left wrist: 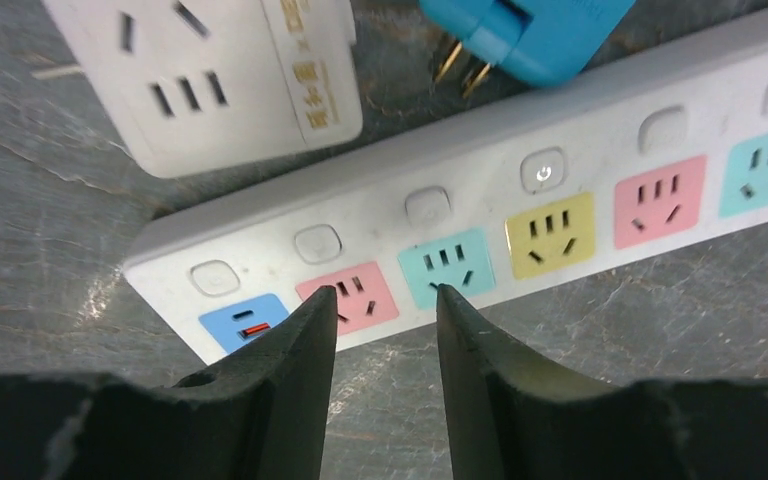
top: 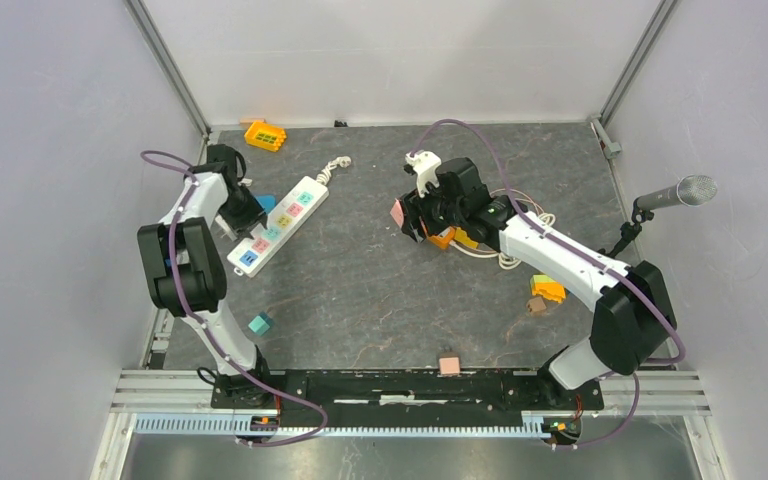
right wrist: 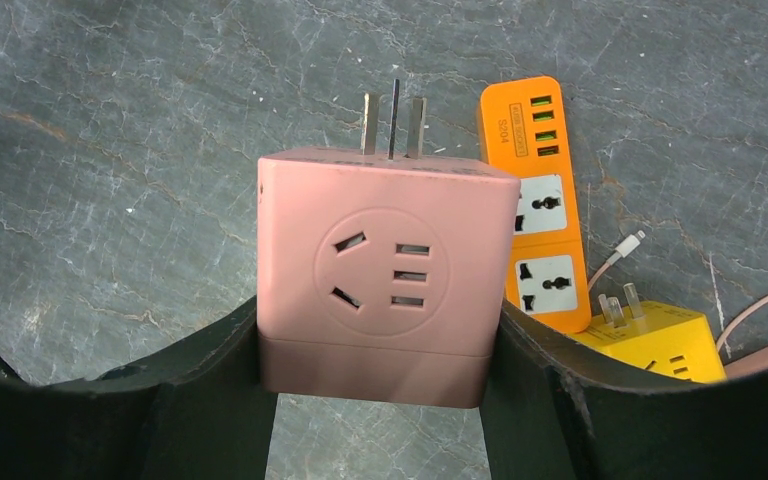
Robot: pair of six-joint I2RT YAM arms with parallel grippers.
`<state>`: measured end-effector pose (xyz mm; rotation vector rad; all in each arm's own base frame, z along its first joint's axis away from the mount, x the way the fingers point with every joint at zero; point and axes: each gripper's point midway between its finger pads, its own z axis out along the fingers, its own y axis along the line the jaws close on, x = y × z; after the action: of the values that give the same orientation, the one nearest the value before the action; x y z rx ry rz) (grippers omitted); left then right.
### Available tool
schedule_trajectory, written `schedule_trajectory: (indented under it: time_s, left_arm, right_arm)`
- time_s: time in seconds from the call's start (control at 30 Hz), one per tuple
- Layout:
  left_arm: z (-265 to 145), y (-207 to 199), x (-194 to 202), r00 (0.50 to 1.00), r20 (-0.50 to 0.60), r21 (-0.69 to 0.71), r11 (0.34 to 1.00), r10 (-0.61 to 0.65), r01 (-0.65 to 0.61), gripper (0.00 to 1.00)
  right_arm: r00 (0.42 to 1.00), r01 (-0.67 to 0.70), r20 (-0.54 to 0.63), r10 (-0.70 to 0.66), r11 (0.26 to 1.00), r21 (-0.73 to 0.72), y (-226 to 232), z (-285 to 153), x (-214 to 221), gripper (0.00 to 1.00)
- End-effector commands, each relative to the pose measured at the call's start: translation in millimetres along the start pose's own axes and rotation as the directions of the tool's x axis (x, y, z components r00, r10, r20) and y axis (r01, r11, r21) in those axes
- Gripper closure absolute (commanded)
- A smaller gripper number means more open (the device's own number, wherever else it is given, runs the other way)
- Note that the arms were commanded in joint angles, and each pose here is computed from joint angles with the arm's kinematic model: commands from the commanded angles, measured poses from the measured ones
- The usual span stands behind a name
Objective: Insert the plug
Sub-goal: Move the socket to the center of the board.
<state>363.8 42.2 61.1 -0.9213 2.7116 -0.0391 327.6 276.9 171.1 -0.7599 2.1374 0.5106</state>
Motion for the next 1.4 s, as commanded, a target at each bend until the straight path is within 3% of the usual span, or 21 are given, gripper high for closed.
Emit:
schedule_trajectory:
  time_s: [0.0,0.13,0.33,0.6,0.93,1.03,1.2,1.37]
  left_arm:
    - [-16,0,-41,0.987,0.139,-0.008,0.996,-0.082,0.084,0.53]
    - [-11,12,-47,0.984,0.141,-0.045,0.992,-0.113,0.121,0.58]
    - [5,22,-48,0.990,0.098,-0.124,0.985,-0.106,0.118,0.75]
    - [26,32,-34,0.994,0.023,-0.192,0.975,-0.108,0.110,0.79]
    - [24,8,26,0.993,-0.117,-0.061,0.998,-0.034,0.027,0.87]
    - [16,-16,54,0.990,-0.142,0.047,0.999,0.024,-0.017,0.87]
    - [4,-42,85,0.982,-0.130,0.080,0.989,0.137,-0.127,0.83]
    - [-19,-50,66,0.988,-0.016,0.084,0.985,0.152,-0.150,0.56]
  right_arm:
    - [0.997,0.015,0.081,-0.014,1.000,-0.013,2,-4,-32,1.00]
    - [0.997,0.017,0.074,-0.016,1.000,-0.019,2,-1,-32,1.00]
    - [0.998,0.021,0.057,-0.019,0.999,-0.031,3,4,-30,1.00]
    - [0.999,0.016,0.047,-0.014,0.999,-0.047,5,5,-27,1.00]
    - [0.998,0.008,0.056,-0.005,0.999,-0.045,4,6,-30,1.00]
    - [0.998,0.007,0.058,-0.004,0.999,-0.047,4,7,-30,1.00]
    - [0.998,0.004,0.060,-0.002,0.999,-0.040,2,6,-32,1.00]
    - [0.998,0.004,0.057,-0.002,0.999,-0.033,1,3,-31,1.00]
